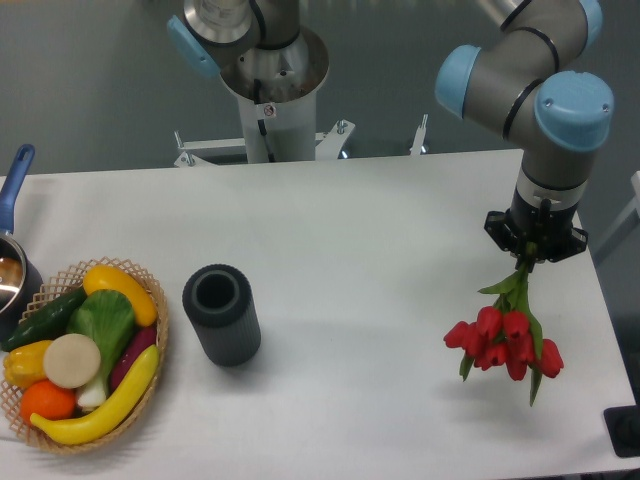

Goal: Insert the flowers into the vase

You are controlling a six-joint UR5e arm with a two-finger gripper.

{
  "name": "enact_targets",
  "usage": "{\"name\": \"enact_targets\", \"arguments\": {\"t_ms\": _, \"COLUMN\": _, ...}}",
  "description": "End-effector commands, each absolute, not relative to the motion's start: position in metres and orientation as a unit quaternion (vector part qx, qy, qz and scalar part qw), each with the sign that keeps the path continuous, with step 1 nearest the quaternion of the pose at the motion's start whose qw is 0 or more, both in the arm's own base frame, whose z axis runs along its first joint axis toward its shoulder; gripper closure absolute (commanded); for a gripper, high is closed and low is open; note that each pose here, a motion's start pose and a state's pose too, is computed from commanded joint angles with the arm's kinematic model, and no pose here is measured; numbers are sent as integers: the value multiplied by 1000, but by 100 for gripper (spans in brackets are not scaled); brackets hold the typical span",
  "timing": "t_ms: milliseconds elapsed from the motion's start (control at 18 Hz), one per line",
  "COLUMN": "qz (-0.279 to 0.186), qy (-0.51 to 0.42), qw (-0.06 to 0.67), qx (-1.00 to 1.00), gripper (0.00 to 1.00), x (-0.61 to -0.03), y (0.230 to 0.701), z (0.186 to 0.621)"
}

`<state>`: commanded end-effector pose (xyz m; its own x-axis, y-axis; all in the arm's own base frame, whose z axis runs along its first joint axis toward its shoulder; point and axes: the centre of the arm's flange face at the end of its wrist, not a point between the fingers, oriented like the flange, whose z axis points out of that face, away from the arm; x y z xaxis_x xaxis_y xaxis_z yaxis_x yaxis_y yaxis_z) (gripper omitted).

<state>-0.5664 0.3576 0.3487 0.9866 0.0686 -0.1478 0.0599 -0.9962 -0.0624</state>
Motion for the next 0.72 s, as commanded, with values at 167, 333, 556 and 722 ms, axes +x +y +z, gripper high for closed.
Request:
{"name": "enact_targets", "arguments": {"t_ms": 167, "qz": 74, "qy": -25, "qw": 33, "qx": -996, "gripper": 99, "x": -560, "y": 367, "z": 349}}
{"name": "enact_targets", "arguments": {"t_ms": 333, "qz": 71, "qy": -19, "qw": 40, "qx": -996, "gripper": 100, "x": -556, "y": 374, "z": 349}}
{"name": "enact_targets", "arguments": {"t_ms": 556, "qz": 57, "qy": -15, "qw": 99, "qx": -993, "gripper": 100, "x": -548, "y": 384, "z": 362}}
{"name": "enact_targets", "arguments": {"t_ms": 722, "qz": 18, "qy": -52, "qw": 201, "qx": -978, "gripper": 100, "x": -532, "y": 402, "z": 383}}
